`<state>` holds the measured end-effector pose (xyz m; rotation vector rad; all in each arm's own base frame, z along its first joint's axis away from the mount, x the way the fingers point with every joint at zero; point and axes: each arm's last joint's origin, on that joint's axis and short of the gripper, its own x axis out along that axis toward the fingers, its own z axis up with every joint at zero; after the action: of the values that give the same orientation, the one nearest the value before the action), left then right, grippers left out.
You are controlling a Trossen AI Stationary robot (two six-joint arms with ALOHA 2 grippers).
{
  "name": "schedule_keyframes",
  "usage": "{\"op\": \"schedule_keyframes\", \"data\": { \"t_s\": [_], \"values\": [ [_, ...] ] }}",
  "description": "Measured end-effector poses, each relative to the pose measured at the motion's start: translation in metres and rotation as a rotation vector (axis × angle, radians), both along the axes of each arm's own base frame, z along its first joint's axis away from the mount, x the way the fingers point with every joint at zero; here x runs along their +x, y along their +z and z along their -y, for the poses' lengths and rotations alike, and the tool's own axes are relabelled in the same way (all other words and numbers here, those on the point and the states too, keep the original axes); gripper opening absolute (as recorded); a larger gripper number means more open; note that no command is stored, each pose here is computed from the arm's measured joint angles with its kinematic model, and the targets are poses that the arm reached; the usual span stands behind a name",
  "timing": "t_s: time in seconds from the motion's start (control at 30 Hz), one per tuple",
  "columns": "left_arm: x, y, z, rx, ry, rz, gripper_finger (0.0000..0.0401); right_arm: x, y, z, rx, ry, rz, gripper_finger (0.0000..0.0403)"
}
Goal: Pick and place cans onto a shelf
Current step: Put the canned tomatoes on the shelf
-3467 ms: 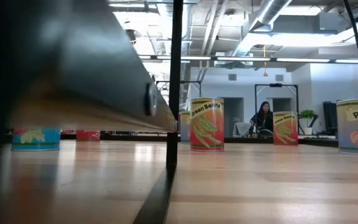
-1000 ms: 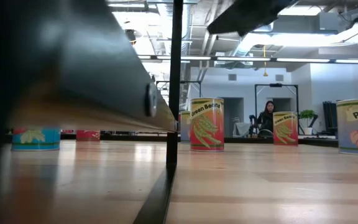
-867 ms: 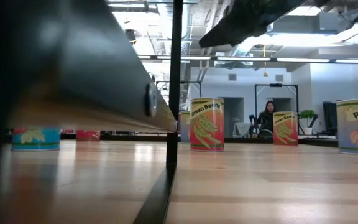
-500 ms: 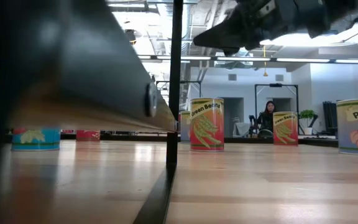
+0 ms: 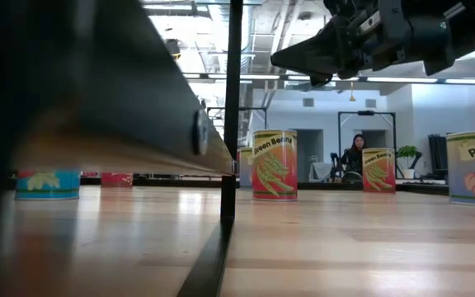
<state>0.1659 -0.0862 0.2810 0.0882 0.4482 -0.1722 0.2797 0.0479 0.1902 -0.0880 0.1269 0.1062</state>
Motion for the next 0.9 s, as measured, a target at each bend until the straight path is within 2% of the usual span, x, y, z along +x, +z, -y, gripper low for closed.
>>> {"op": "schedule_keyframes", "data": {
  "t_s": [0.2,0.47,0.67,0.9],
  "values": [
    [0.026,0.009,0.058,0.097,-0.106,-0.123,0.0009,0.000,0.000,-0.003,-0.008,0.006,0.002,0.0003],
    [0.057,-0.001,0.118,0.237,-0.167,-0.319,0.0059,-0.001,0.000,-0.004,-0.008,0.009,-0.001,0.0003],
    [0.074,-0.020,0.134,0.406,-0.130,-0.462,0.0080,-0.001,-0.001,-0.004,-0.009,0.010,-0.005,0.0003],
    [0.080,-0.023,0.133,0.395,-0.113,-0.493,0.0081,-0.001,-0.001,-0.005,-0.009,0.015,-0.006,0.0003]
  ]
}}
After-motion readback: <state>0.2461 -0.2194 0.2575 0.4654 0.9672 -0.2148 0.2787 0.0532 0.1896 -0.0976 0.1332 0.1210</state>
